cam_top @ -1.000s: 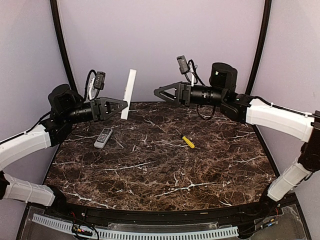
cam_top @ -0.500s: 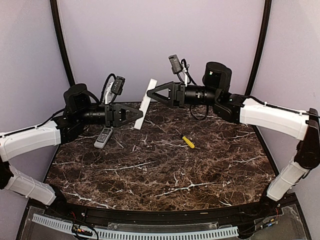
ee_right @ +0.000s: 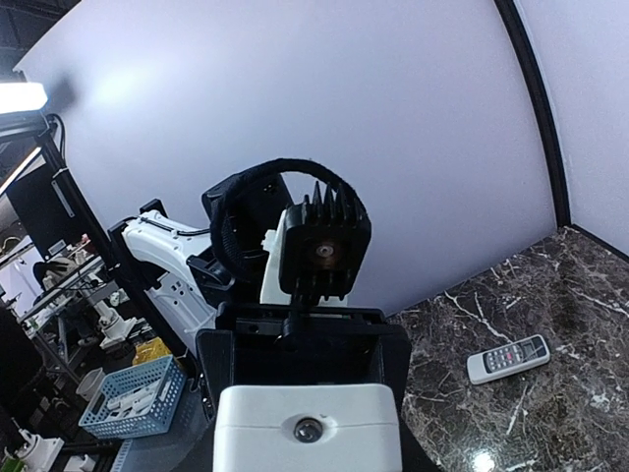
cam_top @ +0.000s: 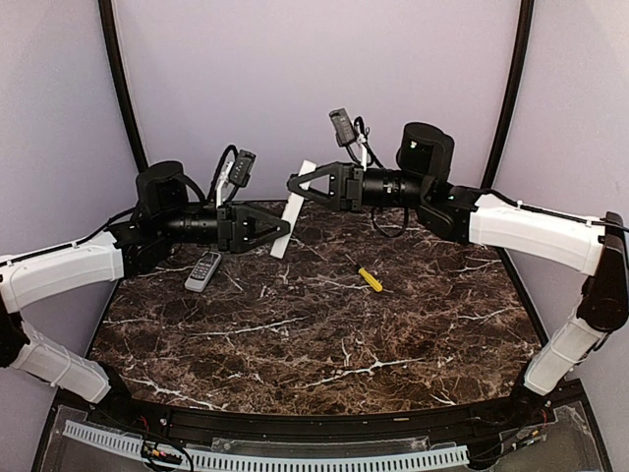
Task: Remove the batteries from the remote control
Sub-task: Pass from the left arm to the right
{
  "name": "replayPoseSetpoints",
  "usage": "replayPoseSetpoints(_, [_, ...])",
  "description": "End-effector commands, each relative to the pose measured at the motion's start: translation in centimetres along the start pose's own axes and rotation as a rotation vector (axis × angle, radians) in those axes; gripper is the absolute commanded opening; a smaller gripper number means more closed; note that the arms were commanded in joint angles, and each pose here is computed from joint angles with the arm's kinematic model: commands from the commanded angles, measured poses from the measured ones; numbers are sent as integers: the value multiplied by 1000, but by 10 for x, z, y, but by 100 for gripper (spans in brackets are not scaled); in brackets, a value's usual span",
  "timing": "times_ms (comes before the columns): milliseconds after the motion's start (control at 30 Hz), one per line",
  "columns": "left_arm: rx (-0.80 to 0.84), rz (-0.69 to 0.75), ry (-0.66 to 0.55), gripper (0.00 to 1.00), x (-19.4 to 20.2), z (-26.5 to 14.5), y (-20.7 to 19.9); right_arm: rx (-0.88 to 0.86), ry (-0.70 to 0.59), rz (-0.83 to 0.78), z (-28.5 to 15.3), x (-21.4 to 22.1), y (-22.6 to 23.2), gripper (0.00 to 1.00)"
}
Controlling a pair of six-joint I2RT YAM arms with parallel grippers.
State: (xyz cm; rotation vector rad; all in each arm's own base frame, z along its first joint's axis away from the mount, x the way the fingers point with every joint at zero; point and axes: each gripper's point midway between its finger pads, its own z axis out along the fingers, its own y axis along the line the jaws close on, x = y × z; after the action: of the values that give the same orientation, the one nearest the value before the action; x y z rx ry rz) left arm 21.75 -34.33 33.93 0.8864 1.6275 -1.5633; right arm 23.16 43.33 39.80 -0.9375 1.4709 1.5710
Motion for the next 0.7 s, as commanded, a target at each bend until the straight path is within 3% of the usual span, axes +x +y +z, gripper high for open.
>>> replayPoseSetpoints(0, [-226,46,-17,80,-6,-12,24,84,-34,-48,-3,-10,-8,0])
replayPoseSetpoints(233, [-600,219,-29,88,-8,-33,59,362,-15,41,-10,-7,-56,0])
replayPoseSetpoints(433, [-732,287,7,89,-1,-21,73,553,-16,124,-20,0,-92,0])
replayPoseSetpoints(667, [-802,268,61,90,10,4,92,645,-19,151,-25,2,-102,0])
